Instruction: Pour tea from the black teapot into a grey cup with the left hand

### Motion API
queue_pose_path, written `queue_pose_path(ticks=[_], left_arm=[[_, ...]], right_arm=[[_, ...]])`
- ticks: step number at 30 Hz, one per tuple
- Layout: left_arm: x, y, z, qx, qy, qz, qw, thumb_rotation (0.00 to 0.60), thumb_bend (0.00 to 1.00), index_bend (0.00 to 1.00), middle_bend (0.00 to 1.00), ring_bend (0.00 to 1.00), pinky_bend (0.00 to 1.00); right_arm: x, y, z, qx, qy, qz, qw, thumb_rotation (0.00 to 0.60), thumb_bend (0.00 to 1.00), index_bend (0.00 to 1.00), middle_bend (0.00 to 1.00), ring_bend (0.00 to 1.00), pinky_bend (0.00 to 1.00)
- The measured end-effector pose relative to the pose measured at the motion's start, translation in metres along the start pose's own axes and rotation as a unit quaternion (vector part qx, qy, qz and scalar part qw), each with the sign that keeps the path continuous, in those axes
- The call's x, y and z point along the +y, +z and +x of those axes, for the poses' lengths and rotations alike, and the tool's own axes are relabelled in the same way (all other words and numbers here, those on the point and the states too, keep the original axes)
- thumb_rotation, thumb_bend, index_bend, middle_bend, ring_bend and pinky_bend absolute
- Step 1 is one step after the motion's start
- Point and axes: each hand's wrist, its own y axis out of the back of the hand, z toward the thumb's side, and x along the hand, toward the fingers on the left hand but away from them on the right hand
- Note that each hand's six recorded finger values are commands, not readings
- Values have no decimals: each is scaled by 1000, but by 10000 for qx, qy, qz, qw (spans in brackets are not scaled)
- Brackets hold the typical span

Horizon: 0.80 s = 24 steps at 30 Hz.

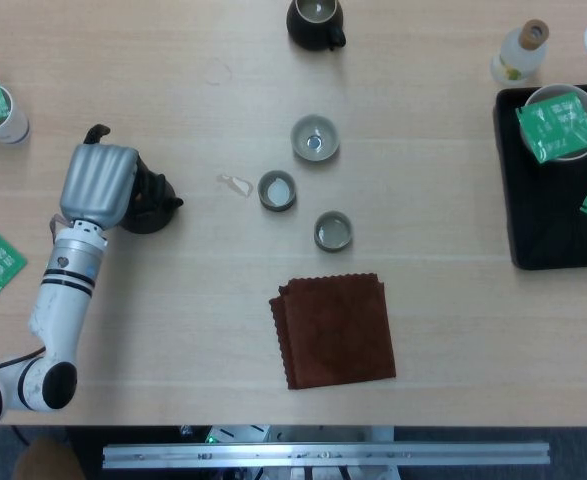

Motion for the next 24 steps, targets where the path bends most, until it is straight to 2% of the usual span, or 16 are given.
queue_pose_path(ticks=[7, 10, 13, 20, 24], left_arm=[[-12, -5, -1, 57, -158, 9, 9999, 347, 462, 936, 1000, 880, 196], [-15, -6, -2, 69, -209, 58, 9997, 330, 462, 908, 1000, 847, 196], [-14, -6, -1, 67, -224, 124, 9996, 264, 462, 863, 965, 775, 196], [-9, -4, -2, 32, -149, 211, 9997, 120, 458, 797, 872, 693, 196], [-6, -4, -3, 25, -179, 344, 9992, 48, 457, 724, 785, 602, 196]], right_arm=[[0, 1, 0, 5, 3, 7, 10000, 600, 72, 223, 309, 180, 235], [0, 1, 0, 4, 2, 12, 10000, 600, 72, 223, 309, 180, 235], [1, 1, 0, 2, -1, 18, 10000, 600, 72, 223, 309, 180, 235], [0, 1, 0, -6, 0, 10, 10000, 600, 72, 223, 309, 180, 234], [1, 1, 0, 2, -9, 4, 10000, 600, 73, 223, 309, 180, 234]])
